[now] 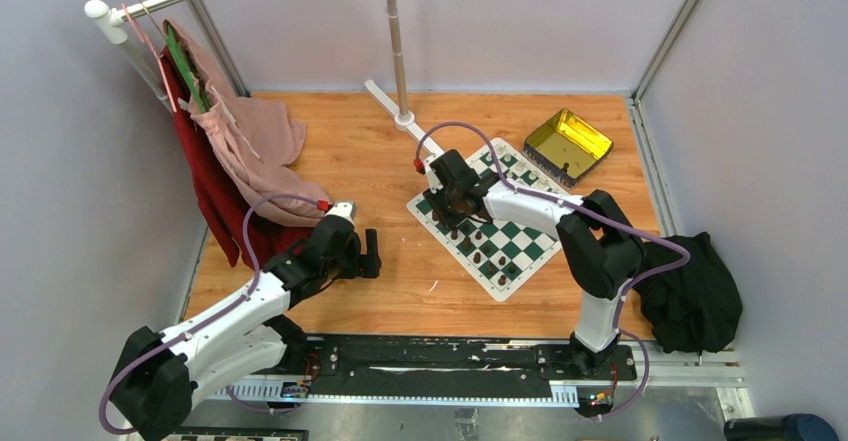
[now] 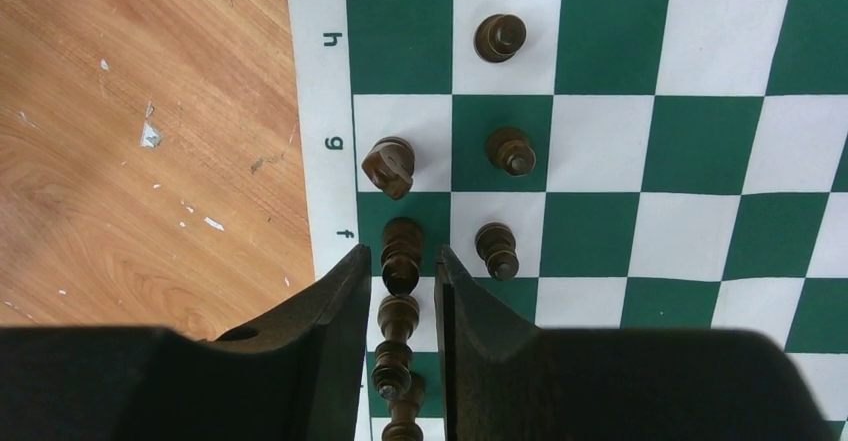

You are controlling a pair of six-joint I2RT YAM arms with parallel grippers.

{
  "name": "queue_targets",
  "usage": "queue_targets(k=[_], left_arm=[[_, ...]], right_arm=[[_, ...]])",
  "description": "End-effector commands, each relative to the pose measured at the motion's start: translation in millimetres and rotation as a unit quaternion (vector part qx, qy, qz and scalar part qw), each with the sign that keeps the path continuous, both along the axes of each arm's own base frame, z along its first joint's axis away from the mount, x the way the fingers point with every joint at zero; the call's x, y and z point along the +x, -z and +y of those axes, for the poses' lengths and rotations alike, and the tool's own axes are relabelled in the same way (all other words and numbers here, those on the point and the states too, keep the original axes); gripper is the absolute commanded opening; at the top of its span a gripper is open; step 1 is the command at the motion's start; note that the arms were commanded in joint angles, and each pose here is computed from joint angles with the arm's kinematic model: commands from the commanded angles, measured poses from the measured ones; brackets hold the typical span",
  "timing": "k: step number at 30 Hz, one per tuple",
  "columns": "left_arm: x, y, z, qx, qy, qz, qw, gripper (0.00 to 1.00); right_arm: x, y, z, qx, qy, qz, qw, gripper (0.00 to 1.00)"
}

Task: Set up the chess pieces on the board
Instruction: Pick up the chess piece from the storage box.

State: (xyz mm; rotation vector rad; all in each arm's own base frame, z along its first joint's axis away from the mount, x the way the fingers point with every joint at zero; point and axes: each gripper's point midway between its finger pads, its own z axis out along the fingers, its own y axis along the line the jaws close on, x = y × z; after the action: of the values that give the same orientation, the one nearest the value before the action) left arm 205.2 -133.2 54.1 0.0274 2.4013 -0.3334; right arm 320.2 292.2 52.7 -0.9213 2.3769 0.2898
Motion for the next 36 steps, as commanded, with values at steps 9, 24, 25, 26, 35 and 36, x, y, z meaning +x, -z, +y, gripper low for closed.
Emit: queue_targets(k=[9,24,25,26,35,36], left_arm=[[5.5,0.1,-2.5,-0.009,-0.003,-0.010,1.000,1.00],[18.1,9.5,-12.9,0.002,-0.011,0.020,1.000,1.00],[19.3,10.4,-13.5,0.004,-0.011,0.023,1.000,1.00],[20.0,10.9,-14.5,0.005,-0.011,0.025,1.000,1.00],[26.2,16.7,-21.4,0.003,-0.013,0.037,0.999,1.00],[26.8,16.9,-22.5,0.002,-0.013,0.037,0.999,1.00]], right_arm=[[51.9,-103.2,-35.0,-0.019,0.076,-0.140,0.987,0.37],[154.6,-97.0,-259.2,-0.052,0.430,-0.112,0.894,0.38],[155.7,-90.9,-270.4,-0.055,0.444,-0.105,0.888,0.38],[155.8,-85.1,-280.2,-0.057,0.455,-0.099,0.883,0.38],[153.1,-33.9,-329.1,-0.058,0.516,-0.037,0.854,0.38],[152.5,-30.0,-330.6,-0.059,0.518,-0.032,0.853,0.38]])
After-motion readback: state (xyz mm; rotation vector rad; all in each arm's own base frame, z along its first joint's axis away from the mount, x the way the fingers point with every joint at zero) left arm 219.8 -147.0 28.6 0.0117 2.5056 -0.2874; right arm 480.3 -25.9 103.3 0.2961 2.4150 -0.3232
